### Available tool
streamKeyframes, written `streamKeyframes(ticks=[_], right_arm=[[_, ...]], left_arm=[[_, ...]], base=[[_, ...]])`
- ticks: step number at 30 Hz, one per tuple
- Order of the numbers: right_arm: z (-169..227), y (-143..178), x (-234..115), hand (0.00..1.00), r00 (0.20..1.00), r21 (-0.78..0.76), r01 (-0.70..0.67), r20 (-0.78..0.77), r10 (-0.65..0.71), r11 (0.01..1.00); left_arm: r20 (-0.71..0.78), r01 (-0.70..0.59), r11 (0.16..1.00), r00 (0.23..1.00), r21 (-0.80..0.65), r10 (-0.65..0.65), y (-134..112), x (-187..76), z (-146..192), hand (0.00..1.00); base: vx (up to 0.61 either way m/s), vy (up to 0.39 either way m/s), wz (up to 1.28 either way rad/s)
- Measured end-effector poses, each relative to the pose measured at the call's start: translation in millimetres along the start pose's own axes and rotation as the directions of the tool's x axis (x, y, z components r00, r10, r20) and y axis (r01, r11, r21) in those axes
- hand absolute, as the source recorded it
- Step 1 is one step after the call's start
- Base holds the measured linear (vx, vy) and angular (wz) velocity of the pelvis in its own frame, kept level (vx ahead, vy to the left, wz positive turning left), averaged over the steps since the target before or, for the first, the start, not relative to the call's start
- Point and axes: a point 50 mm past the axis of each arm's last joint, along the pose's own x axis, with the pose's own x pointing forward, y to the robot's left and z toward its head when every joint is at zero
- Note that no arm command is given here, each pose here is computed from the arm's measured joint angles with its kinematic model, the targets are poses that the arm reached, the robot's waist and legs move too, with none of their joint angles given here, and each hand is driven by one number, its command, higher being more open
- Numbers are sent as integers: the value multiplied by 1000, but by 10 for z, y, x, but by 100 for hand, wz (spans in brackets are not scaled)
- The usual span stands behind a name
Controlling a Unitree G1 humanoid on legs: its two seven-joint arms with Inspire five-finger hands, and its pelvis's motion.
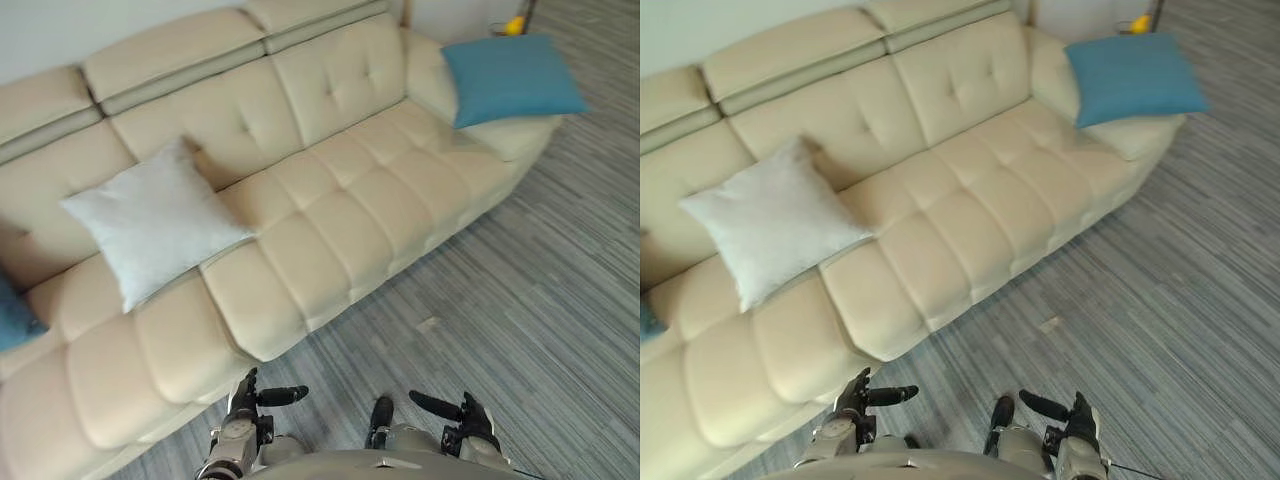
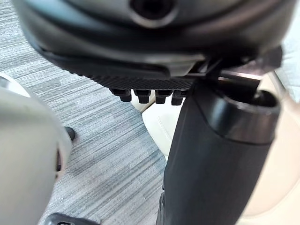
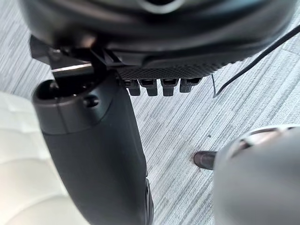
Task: Pick up cushions and gather them together orderly.
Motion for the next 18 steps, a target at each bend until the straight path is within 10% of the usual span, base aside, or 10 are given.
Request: streamKeyframes(ticks=[18], right_arm=[[-8, 155, -67, 100, 999, 6, -26, 23, 26, 1000]], left_arm=[[37, -18, 999, 999, -45, 19, 40, -32, 30, 100]], base=[[206, 59, -94]])
